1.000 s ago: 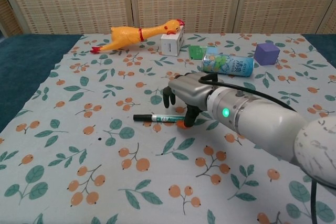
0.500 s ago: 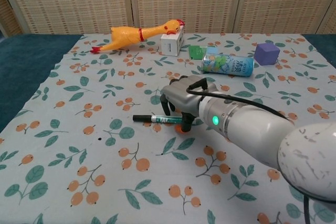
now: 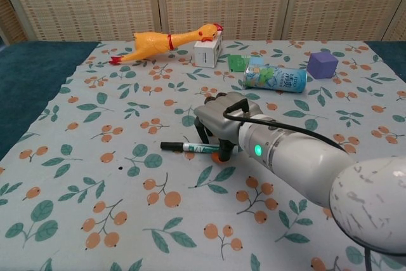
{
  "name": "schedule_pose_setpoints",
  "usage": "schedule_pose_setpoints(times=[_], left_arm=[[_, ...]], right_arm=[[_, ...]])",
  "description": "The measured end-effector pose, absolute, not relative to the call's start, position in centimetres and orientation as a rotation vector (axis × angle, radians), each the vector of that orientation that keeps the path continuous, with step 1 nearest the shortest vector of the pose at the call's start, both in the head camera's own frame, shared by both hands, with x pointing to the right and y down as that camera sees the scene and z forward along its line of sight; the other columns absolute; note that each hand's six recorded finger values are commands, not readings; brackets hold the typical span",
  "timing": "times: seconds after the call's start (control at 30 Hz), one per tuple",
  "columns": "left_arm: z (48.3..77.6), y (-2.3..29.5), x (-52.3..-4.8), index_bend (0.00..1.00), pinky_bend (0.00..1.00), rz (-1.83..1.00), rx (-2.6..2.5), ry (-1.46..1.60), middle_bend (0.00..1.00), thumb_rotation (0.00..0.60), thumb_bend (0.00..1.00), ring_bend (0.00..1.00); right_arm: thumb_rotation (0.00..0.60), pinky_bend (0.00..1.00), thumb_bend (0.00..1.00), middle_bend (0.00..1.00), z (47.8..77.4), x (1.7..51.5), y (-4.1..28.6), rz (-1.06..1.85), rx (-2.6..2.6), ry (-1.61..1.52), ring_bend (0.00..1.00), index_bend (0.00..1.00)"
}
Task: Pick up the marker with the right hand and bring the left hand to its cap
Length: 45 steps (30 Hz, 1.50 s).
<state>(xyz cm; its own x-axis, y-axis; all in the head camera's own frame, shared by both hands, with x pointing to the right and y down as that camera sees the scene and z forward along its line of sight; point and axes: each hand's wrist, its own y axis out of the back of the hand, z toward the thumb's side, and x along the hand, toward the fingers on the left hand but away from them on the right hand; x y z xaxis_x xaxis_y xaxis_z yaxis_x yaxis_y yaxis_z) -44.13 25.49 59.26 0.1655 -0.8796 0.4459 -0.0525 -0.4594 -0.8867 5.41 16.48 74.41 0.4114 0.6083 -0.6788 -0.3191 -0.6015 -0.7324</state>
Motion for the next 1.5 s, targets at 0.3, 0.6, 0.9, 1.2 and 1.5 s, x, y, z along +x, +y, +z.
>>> schedule_pose_setpoints(times=[0.3, 0.6, 0.9, 1.2, 1.5], left_arm=[[59.2, 25.5, -44.1, 0.00, 0.08, -1.380, -1.688, 0.901, 0.00, 0.600, 0.40, 0.00], [59.2, 25.5, -44.1, 0.00, 0.08, -1.379, -1.690, 0.900, 0.00, 0.600, 0.40, 0.00], [59.3, 25.6, -44.1, 0.00, 0.08, -1.383, -1.687, 0.895, 0.00, 0.600, 0.40, 0.00], [59.3, 25.3, -43.8, 0.00, 0.14, -1.354, -1.689, 0.913, 0.00, 0.600, 0.42, 0.00], [59.8, 22.8, -40.8, 0.06, 0.33, -1.275, -1.816, 0.915, 0.11, 0.600, 0.44, 0.04]], right_arm=[[0.600, 0.00, 0.30, 0.46, 73.9, 5.0, 16.6, 1.292, -1.774, -0.258, 0.10, 0.64], [0.600, 0.05, 0.32, 0.62, 73.7, 5.4, 16.6, 1.269, -1.773, -0.290, 0.25, 0.83], [0.600, 0.16, 0.37, 0.75, 73.7, 6.2, 17.1, 1.218, -1.811, -0.381, 0.40, 0.97], [0.600, 0.17, 0.37, 0.77, 72.9, 8.2, 16.8, 1.143, -1.900, -0.548, 0.41, 0.98], [0.600, 0.17, 0.37, 0.77, 72.3, 10.3, 13.9, 1.104, -1.950, -0.659, 0.41, 0.98]])
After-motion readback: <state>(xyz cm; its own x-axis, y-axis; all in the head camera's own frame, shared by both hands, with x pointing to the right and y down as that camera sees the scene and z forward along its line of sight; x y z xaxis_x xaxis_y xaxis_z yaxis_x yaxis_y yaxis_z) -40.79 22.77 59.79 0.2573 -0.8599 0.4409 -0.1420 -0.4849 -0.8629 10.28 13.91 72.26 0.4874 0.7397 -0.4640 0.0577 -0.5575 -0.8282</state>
